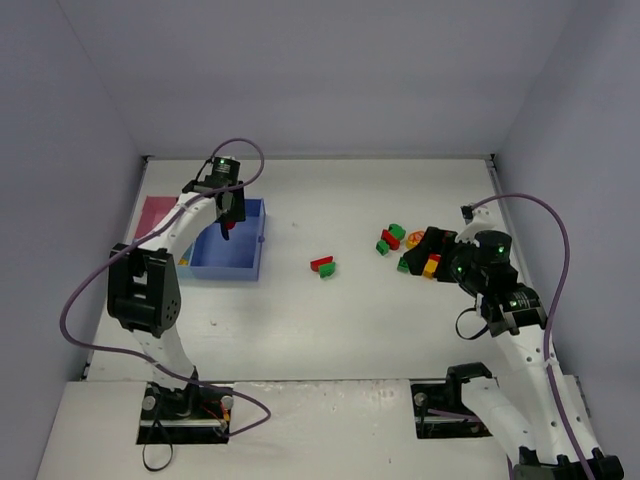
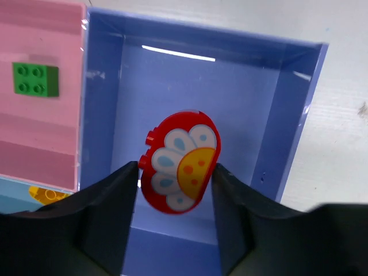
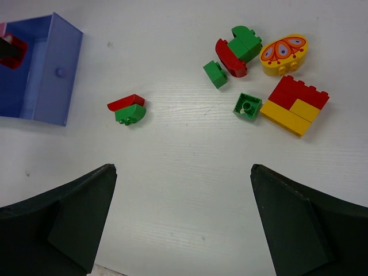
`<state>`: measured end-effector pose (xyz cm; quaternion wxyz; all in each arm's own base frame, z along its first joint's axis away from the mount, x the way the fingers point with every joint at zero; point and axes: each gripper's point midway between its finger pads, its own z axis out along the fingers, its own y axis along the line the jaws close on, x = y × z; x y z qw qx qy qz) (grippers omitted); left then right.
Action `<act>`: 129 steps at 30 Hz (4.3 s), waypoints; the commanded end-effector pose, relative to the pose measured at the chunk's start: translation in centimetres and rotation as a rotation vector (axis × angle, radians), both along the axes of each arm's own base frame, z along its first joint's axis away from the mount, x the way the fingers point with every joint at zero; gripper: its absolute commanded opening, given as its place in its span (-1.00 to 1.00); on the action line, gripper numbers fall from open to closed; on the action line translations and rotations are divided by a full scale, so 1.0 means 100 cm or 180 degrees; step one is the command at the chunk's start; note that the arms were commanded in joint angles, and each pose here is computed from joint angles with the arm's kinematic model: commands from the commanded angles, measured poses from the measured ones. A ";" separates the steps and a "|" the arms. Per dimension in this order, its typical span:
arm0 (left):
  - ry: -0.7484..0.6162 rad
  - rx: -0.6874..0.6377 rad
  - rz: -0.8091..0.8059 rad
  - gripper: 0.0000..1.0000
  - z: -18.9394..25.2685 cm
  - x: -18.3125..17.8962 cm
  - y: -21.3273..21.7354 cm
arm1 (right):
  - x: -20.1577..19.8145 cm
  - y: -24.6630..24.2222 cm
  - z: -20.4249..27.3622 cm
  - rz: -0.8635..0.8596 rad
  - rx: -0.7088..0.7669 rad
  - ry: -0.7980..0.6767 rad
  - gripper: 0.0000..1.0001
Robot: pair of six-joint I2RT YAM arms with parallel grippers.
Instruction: Sort the legos into containers by color
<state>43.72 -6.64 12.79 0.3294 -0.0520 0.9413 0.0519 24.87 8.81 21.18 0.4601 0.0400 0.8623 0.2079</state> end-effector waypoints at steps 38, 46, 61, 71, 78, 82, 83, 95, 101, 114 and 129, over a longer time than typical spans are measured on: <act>-0.0541 -0.0647 -0.3067 0.51 0.002 -0.029 -0.397 | 0.011 -0.004 0.001 -0.0283 0.0148 -0.0004 1.00; -0.0596 -0.0659 -0.3026 0.51 -0.026 -0.014 -0.411 | 0.008 -0.002 0.002 -0.0278 0.0214 -0.0008 1.00; -0.0775 -0.0754 -0.2885 -0.62 -0.016 -0.013 -0.407 | 0.007 0.000 0.005 -0.0256 0.0239 -0.0020 1.00; -0.1023 -0.0553 -0.1981 -0.76 0.068 -0.007 -0.282 | 0.008 0.003 0.010 -0.0183 0.0235 -0.0051 1.00; -0.0917 -0.0308 -0.0747 -0.76 0.089 0.023 -0.084 | 0.011 0.002 0.008 -0.0153 0.0166 -0.0041 1.00; -0.0710 -0.0132 -0.0150 -0.73 0.072 0.027 0.014 | 0.014 0.000 0.003 -0.0159 0.0107 -0.0010 1.00; -0.0680 -0.0104 0.0063 -0.74 0.069 0.029 0.046 | 0.014 0.000 0.001 -0.0159 0.0093 0.0006 1.00; -0.0292 -0.0104 0.0962 0.02 0.018 0.041 0.145 | 0.012 -0.005 -0.015 -0.0228 0.0022 0.0079 1.00; -0.0315 -0.0224 0.0978 0.35 0.022 0.041 0.138 | 0.018 -0.006 -0.025 -0.0349 0.0069 0.0222 0.97; -0.0733 -0.0644 0.0110 0.42 0.113 -0.010 0.012 | 0.057 0.012 -0.075 -0.0478 -0.0092 0.0746 0.32; -0.0519 -0.0960 -0.0488 0.43 0.101 -0.104 -0.045 | 0.099 0.003 -0.153 -0.1151 -0.0469 0.1332 0.32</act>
